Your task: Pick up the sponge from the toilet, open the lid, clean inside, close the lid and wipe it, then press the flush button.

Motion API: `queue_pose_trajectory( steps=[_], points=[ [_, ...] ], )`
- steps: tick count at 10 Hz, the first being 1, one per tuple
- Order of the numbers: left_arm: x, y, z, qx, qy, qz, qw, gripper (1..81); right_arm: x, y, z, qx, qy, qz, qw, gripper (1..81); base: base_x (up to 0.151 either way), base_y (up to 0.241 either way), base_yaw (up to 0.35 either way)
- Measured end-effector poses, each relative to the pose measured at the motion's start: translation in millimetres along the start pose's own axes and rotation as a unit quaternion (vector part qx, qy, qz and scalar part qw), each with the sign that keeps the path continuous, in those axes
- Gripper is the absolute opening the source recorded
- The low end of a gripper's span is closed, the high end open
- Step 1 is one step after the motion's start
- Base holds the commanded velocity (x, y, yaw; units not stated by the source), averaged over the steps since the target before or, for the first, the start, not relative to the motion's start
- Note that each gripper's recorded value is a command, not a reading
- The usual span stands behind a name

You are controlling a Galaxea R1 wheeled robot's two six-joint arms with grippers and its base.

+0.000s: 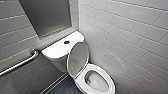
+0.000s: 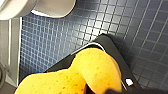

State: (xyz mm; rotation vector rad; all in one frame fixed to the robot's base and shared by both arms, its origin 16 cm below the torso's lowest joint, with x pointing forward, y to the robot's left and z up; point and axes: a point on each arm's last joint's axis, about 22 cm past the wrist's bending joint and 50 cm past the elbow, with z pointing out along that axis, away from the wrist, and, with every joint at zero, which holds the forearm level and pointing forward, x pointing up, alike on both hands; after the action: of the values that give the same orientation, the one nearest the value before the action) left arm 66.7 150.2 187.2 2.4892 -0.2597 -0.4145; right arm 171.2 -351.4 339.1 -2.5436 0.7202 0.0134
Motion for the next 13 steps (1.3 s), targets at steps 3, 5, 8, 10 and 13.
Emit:
queue_pose_trajectory(
  steps=[3,5,8,10,13],
  points=[
    [0,0,0,0.000,0.000,0.000,1.0000,81.1,101,-69,-11,0.056,0.058,-0.032,0.9962,1.0,0.000,0.000,0.000],
    [0,-1,0,0.001,0.000,0.000,1.0000,81.1,160,-110,-18,0.081,0.079,-0.060,0.9918,1.0,0.000,0.000,0.000],
    [-1,-4,0,0.004,-0.001,-0.001,1.0000,81.1,226,-176,-16,0.114,0.085,-0.104,0.9845,1.0,0.000,0.000,0.000],
    [-2,-8,-1,0.011,0.000,-0.004,0.9999,81.1,262,-219,-7,0.128,0.079,-0.135,0.9793,1.0,0.000,0.000,0.000],
    [-16,-4,2,0.019,0.018,-0.040,0.9989,81.1,287,-301,53,0.150,0.026,-0.188,0.9703,1.0,0.000,0.000,0.000]
  ],
)
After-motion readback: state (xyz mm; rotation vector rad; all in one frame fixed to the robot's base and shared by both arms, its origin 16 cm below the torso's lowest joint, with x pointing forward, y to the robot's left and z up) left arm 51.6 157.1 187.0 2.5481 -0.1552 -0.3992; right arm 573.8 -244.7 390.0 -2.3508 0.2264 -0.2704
